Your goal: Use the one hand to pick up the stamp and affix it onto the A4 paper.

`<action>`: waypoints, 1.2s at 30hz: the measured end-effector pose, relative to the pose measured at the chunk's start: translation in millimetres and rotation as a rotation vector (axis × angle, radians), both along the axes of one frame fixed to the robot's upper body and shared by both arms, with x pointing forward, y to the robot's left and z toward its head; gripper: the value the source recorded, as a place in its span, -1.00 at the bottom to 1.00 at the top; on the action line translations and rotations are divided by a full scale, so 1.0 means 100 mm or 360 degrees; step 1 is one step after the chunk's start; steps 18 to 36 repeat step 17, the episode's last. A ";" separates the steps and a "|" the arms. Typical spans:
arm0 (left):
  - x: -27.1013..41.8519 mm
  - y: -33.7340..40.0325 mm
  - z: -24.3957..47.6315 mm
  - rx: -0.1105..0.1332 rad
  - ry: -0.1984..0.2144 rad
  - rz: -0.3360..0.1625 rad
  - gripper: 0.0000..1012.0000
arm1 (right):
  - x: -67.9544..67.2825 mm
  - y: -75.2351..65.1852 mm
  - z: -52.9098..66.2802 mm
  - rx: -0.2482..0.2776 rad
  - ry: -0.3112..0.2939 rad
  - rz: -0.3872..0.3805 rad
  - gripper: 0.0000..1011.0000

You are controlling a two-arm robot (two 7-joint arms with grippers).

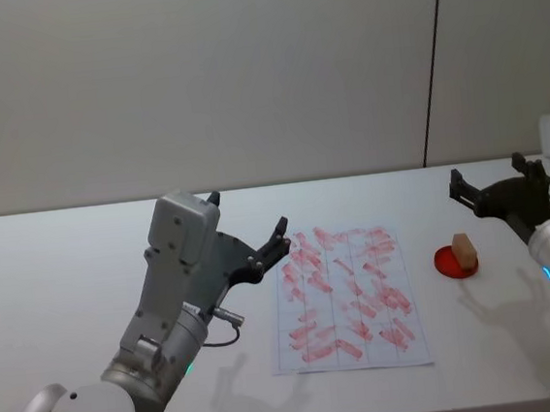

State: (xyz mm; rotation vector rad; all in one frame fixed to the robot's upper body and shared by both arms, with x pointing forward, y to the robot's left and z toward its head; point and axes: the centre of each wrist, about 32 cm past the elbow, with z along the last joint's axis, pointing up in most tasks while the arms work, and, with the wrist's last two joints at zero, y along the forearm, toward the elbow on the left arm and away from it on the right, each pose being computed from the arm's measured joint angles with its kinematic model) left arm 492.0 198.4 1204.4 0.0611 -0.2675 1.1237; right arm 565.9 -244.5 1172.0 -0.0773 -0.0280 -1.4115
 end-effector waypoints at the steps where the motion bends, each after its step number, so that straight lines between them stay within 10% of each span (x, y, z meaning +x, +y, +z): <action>1: 0.000 0.000 0.000 0.0000 0.0000 0.0000 0.96 | 0.00 0.00 0.00 0.0000 0.0000 0.0000 0.98; 36: 0.000 0.000 0.000 0.0000 0.0000 0.0000 0.96 | -0.20 -0.06 0.05 -0.0008 -0.0091 0.0031 0.98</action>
